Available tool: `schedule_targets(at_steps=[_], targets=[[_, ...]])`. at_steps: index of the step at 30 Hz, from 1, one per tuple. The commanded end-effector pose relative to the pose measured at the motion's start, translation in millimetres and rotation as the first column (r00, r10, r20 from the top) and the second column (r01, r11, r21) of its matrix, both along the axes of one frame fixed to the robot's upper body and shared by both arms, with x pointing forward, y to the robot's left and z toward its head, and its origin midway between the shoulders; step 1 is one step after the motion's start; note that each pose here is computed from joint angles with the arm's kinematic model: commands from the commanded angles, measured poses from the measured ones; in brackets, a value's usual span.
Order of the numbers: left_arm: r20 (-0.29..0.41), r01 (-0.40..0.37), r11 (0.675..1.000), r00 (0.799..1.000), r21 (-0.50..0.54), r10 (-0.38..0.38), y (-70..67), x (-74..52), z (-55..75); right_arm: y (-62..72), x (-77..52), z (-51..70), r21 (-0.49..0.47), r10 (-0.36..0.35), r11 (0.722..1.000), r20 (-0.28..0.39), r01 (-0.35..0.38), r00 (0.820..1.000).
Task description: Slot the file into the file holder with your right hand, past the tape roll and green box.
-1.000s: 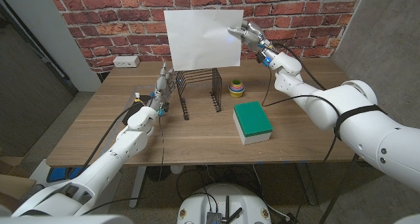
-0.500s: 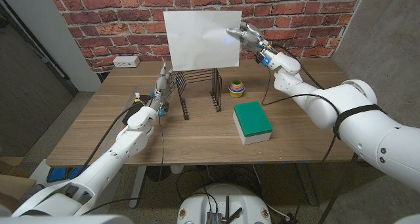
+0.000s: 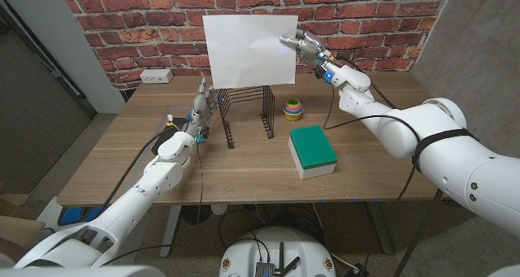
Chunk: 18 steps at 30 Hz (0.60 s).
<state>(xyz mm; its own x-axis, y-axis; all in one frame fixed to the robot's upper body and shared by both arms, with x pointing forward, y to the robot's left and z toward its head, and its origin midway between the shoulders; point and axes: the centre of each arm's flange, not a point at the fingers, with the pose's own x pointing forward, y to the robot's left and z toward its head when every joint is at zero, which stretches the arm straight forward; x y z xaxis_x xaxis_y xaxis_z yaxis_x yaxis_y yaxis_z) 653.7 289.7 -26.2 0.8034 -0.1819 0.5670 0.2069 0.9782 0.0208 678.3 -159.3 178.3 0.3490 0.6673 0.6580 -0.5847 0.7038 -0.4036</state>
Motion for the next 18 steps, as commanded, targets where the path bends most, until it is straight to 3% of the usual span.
schedule_targets(at_steps=[1, 18], targets=[[0.001, 0.000, 1.000, 1.000, 0.000, 0.000, -0.1, 0.0, 0.0, 5.0, 6.4, -3.4, -0.006, -0.005, 1.000, -0.052, 0.005, 0.999], [0.000, 0.000, 1.000, 1.000, 0.000, 0.000, 0.0, 0.0, 0.2, 5.9, 7.0, -6.2, 0.002, 0.018, 1.000, -0.069, -0.018, 0.997]])
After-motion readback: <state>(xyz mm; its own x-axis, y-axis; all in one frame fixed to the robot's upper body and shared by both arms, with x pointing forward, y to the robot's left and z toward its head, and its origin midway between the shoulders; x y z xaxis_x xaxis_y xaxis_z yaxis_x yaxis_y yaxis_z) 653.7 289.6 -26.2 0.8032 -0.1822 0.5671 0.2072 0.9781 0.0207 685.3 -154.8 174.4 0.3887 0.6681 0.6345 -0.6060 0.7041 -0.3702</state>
